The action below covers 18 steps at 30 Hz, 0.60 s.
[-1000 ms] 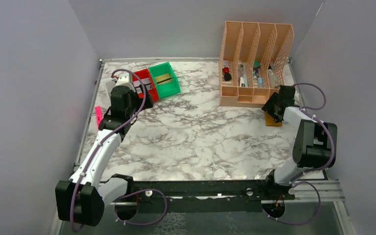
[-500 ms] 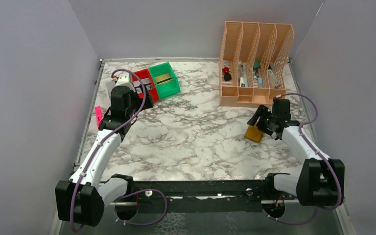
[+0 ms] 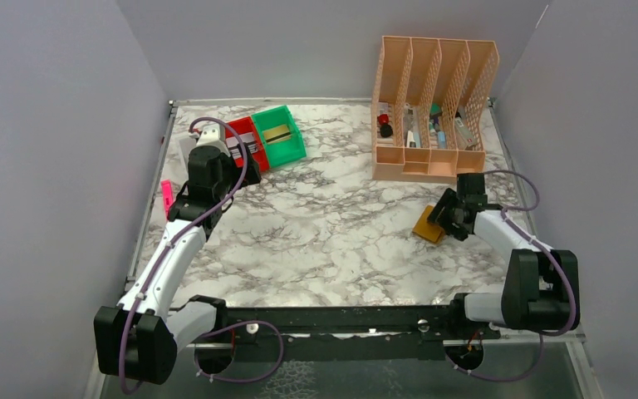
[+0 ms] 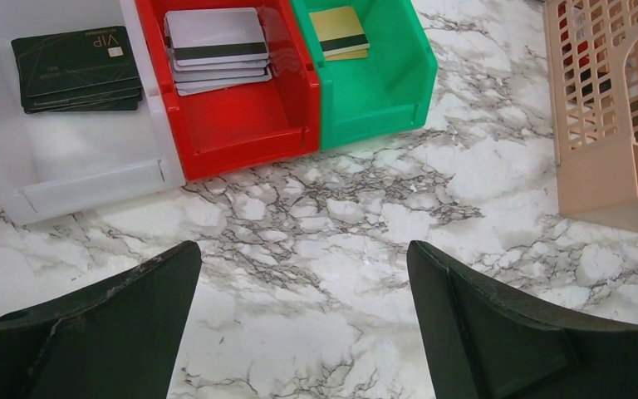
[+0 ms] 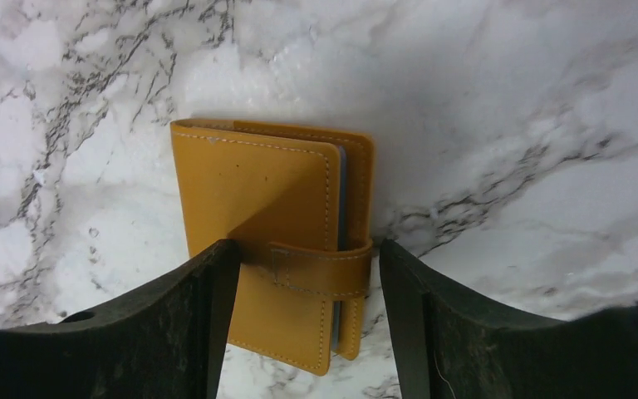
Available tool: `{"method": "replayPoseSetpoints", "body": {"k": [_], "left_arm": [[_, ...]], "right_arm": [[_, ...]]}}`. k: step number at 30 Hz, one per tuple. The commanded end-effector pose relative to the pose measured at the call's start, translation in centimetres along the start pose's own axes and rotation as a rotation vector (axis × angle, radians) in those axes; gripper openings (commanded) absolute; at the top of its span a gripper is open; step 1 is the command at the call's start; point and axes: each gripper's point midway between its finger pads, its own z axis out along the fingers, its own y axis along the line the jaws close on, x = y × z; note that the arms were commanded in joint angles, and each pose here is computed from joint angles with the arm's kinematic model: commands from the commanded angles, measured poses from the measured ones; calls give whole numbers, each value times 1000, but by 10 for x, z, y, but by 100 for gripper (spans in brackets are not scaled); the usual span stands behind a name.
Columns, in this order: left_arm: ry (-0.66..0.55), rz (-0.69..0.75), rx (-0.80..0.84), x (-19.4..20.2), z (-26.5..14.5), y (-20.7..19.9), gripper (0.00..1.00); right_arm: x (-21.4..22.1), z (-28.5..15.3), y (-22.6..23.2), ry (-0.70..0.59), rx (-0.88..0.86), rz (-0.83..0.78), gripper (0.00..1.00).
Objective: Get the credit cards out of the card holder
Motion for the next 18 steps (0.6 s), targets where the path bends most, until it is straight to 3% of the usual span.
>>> {"method": "replayPoseSetpoints", "body": {"k": [1,8,14,18], "left_arm": [[-13,-13,30,-3,-1,-5,98],[5,-17,30,2,3,-5,98],[9,-18,27,3,4,-4,98],[9,-19,30,2,4,-5,98]], "right_arm": [[28,6,0,72,-41,31,65],[21,-2,11,36,-120,-16,49],[-2,-31,37,-61,-272,-89,33],[-8,-48,54,-49,-351,-134,24]]}}
